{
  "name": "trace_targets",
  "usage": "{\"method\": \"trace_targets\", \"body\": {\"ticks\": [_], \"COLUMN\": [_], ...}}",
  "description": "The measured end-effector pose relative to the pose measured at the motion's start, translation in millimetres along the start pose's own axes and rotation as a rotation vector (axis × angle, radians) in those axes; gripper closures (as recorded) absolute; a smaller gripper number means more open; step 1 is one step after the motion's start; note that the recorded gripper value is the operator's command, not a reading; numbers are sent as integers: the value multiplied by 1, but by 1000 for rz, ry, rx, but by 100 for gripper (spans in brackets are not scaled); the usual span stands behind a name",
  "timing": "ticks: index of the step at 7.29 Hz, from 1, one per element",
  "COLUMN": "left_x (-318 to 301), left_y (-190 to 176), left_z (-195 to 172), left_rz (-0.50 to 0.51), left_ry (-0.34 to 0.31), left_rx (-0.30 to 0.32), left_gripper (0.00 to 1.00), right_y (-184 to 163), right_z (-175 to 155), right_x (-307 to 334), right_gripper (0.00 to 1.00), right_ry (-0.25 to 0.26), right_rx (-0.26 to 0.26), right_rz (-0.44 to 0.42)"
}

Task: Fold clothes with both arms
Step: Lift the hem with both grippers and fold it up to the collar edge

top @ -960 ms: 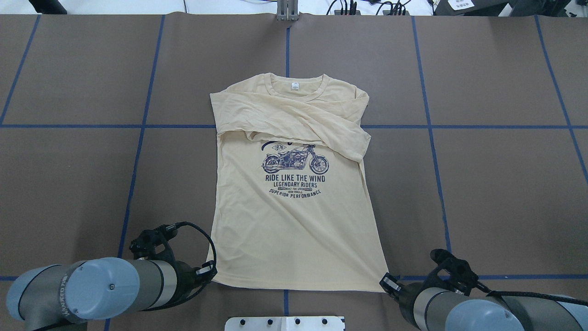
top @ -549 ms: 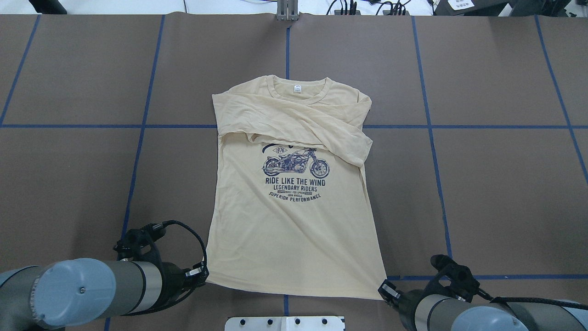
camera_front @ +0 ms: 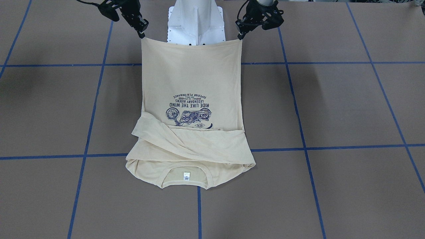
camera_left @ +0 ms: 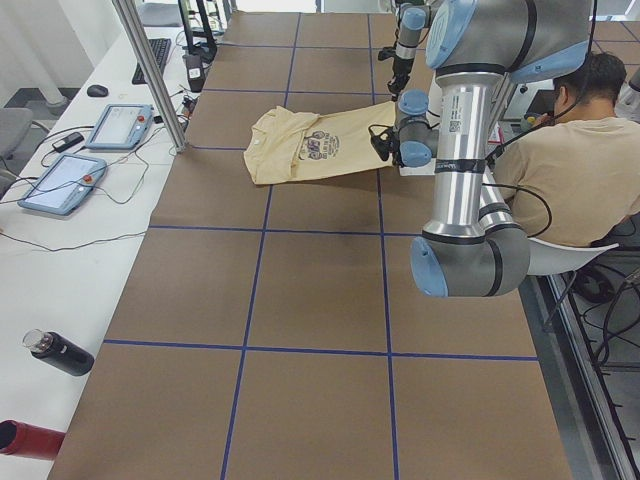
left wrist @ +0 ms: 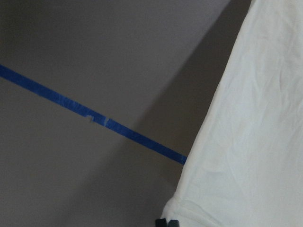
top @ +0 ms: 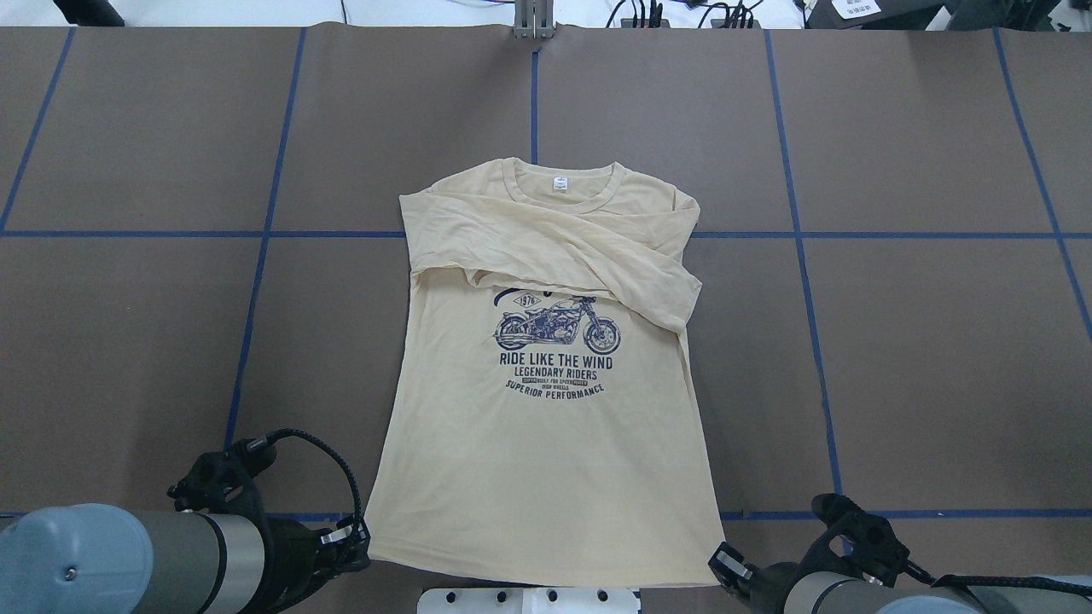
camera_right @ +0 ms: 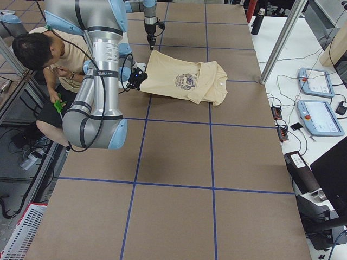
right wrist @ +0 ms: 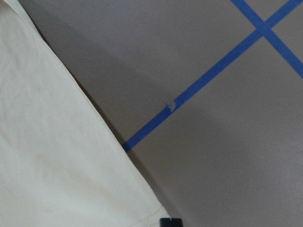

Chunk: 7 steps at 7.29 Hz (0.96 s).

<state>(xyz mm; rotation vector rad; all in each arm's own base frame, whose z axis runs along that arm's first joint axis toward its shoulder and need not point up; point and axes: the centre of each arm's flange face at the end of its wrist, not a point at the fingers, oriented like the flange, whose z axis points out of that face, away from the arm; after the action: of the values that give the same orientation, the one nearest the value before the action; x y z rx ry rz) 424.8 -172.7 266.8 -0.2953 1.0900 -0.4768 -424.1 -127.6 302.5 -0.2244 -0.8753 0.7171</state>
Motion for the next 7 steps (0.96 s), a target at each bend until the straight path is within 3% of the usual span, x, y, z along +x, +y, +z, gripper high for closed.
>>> {"method": "trace_targets", "body": {"ticks": [2, 4, 7], "left_x": [19, 68, 134], "left_y": [-15, -84, -203], "left_z": [-28, -37, -12], "left_rz": [11, 87, 131], "left_ry": [52, 118, 93], "left_rx": [-1, 116, 275], "left_gripper": [100, 100, 100], "right_y": [-36, -101, -217], "right_z": [-13, -15, 5], "right_x": [-26, -86, -177], "right_gripper": [100, 100, 100], "right_ry": [-40, -55, -34], "right_rx": [39, 40, 107], "right_rz": [52, 88, 86]}}
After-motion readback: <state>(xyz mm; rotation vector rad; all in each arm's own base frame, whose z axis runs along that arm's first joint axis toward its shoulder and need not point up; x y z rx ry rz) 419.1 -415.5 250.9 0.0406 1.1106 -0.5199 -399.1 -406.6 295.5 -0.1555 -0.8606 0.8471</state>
